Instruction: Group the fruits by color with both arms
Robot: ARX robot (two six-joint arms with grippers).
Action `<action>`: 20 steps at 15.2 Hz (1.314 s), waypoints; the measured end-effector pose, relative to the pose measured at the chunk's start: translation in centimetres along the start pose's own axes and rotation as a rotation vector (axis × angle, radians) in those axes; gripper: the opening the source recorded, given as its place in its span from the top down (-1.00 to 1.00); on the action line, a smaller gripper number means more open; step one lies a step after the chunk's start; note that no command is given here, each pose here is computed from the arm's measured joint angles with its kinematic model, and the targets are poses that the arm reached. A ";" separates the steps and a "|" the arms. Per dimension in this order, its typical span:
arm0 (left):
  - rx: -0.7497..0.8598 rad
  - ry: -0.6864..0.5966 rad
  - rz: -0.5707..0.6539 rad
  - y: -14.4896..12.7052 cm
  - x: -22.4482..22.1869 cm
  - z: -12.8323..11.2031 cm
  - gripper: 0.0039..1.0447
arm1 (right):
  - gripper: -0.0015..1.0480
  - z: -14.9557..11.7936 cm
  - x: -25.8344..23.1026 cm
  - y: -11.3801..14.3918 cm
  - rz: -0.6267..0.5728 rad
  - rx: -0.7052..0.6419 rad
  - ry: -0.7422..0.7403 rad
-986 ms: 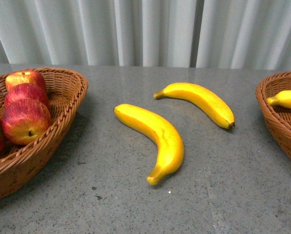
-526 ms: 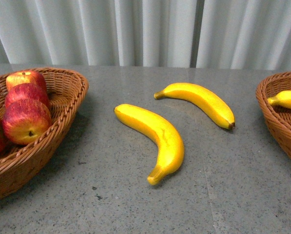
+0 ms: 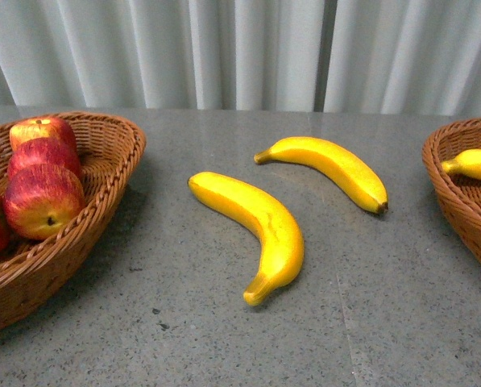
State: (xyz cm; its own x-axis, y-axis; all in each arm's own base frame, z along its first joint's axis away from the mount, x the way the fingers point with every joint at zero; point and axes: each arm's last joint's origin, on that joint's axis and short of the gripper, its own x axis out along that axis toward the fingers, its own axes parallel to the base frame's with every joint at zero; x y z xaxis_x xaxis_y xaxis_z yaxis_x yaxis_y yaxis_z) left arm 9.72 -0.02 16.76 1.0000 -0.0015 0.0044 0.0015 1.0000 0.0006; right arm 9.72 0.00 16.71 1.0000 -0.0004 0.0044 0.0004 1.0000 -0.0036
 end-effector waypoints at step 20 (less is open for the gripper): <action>0.000 0.000 0.000 0.0 0.0 0.0 -0.88 | -0.87 11.5 29.4 15.6 0.367 0.067 0.150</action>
State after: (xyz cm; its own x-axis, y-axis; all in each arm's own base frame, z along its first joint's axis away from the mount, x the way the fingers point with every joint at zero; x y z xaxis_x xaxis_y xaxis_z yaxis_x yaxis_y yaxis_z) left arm 9.72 -0.02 16.76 1.0000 -0.0011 0.0040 0.0011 1.0000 0.0006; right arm 39.10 15.62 28.29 0.9231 0.3617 -0.1307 -0.3526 0.9317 0.0877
